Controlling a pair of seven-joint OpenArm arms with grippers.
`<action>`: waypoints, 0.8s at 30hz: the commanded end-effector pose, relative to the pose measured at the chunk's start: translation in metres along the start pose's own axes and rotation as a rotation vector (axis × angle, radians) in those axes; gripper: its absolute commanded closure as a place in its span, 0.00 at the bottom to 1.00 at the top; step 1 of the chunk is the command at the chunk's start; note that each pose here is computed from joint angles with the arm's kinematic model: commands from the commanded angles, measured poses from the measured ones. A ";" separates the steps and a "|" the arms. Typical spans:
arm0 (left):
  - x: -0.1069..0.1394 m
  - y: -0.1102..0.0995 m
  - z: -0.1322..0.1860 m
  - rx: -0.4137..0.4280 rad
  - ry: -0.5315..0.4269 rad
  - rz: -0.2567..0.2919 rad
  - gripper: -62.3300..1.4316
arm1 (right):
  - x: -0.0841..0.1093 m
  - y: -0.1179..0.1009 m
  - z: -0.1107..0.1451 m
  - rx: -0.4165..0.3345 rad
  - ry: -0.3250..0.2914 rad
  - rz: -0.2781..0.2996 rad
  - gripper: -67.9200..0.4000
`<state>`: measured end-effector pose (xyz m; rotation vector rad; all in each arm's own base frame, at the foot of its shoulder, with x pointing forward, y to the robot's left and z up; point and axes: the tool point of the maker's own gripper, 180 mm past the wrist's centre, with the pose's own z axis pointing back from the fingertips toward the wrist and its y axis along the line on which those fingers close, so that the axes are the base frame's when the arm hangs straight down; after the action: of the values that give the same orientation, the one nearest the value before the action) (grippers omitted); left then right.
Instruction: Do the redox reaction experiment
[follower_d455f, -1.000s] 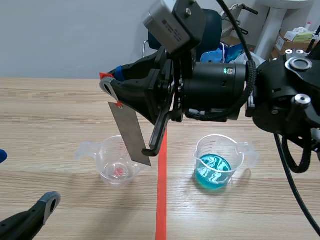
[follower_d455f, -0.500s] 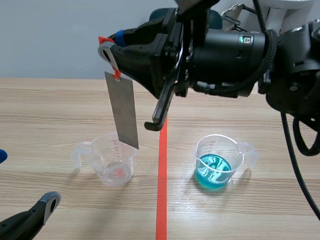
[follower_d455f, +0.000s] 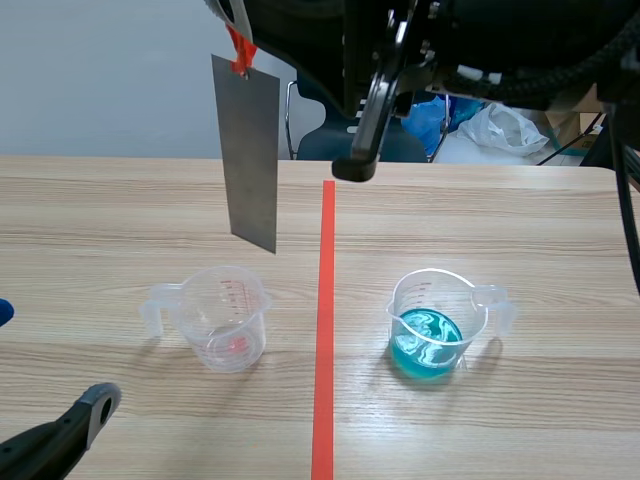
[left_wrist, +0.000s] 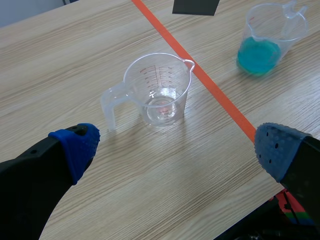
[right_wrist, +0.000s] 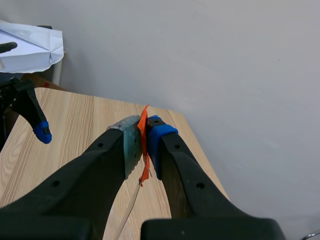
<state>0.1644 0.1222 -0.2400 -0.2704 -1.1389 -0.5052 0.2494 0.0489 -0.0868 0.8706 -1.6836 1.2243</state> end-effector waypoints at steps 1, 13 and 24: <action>0.008 -0.001 0.000 0.000 -0.032 0.007 0.00 | 0.010 -0.006 0.000 -0.010 -0.028 0.017 0.98; 0.008 -0.001 0.000 0.000 -0.032 0.007 0.00 | 0.007 0.015 -0.012 0.125 0.009 0.056 0.98; 0.008 -0.001 0.000 0.000 -0.033 0.007 0.00 | -0.012 0.018 -0.028 0.128 0.040 0.056 0.98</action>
<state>0.1642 0.1221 -0.2401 -0.2708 -1.1385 -0.5054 0.2417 0.0805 -0.1101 0.8682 -1.5869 1.3924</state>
